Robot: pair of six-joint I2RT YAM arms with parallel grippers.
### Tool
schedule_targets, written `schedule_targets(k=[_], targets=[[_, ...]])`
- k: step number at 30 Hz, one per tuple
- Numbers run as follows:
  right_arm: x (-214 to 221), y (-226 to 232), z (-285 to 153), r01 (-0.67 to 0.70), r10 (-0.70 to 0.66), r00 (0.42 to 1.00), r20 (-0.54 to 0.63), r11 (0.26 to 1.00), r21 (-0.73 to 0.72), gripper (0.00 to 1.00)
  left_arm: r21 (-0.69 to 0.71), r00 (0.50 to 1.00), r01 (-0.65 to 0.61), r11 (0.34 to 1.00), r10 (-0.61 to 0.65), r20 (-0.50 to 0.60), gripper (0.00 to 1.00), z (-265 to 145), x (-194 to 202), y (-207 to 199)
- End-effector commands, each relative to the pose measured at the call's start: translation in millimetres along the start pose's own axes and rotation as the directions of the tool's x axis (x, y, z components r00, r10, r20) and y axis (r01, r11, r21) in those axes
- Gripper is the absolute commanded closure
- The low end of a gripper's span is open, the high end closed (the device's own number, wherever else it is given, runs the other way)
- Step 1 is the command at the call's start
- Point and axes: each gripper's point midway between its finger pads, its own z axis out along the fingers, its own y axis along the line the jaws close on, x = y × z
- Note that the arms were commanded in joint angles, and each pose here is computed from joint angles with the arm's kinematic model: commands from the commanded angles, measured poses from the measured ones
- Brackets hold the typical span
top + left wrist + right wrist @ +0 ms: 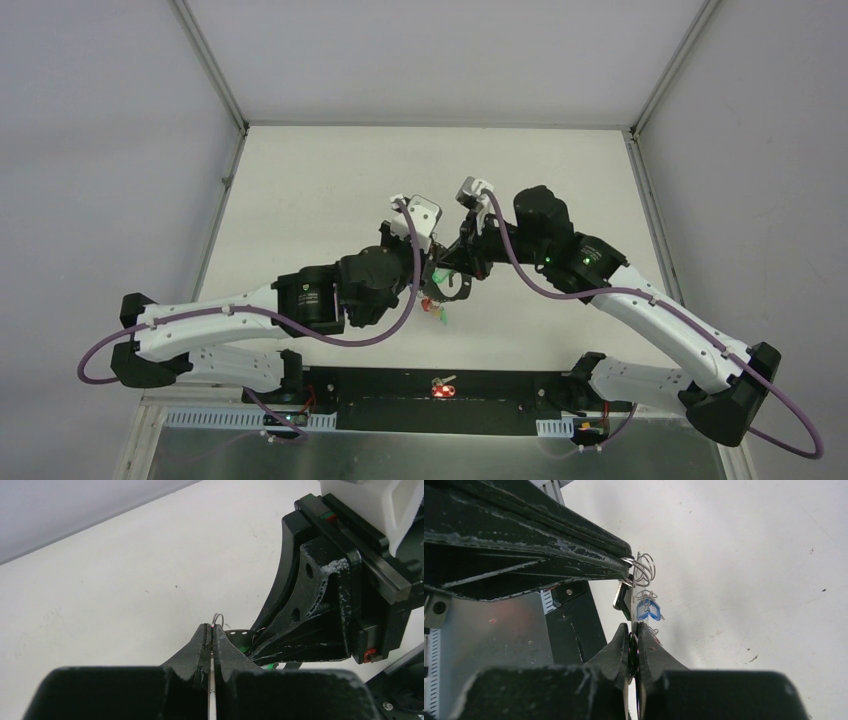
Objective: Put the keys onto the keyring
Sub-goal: Adjust the keyring.
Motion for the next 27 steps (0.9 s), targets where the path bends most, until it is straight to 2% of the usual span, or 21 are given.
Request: schedule_targets(k=[1,6,10,15,17,19,22,24,27], targets=[[-32,13,-16,0.098,-0.096,0.991,0.091,0.995,-0.017,1.0,-0.105,0.996,-0.081,0.991,0.076,-0.055,1.0,1,-2,16],[-34,12,-18,0.107,-0.106,0.99,0.088,0.994,-0.002,1.0,-0.145,0.986,-0.153,0.977,0.142,-0.089,1.0,4,-2,20],[-33,9,-19,0.13,-0.131,0.988,0.08,0.991,0.008,1.0,-0.151,0.984,-0.163,0.975,0.149,-0.099,1.0,4,2,22],[-33,12,-18,0.122,-0.121,0.989,0.09,0.993,-0.004,1.0,-0.034,0.993,-0.091,0.995,0.088,-0.073,1.0,-1,5,7],[-34,13,-18,0.119,-0.118,0.988,0.095,0.993,-0.009,1.0,0.027,0.998,-0.037,0.999,0.039,-0.048,0.87,-6,5,1],[-33,13,-17,0.1,-0.099,0.991,0.095,0.995,-0.012,1.0,0.073,0.999,0.023,0.997,-0.021,-0.024,0.68,-13,2,0],[-31,13,-16,0.082,-0.08,0.992,0.093,0.997,-0.014,1.0,0.118,0.994,0.11,0.987,-0.111,-0.002,0.49,-26,-4,3],[-29,13,-15,0.074,-0.073,0.993,0.091,0.997,-0.015,1.0,0.149,0.987,0.154,0.977,-0.157,0.009,0.39,-34,-11,5],[-24,12,-13,0.06,-0.059,0.995,0.083,0.998,-0.019,1.0,0.19,0.978,0.203,0.961,-0.209,0.017,0.33,-44,-23,7]])
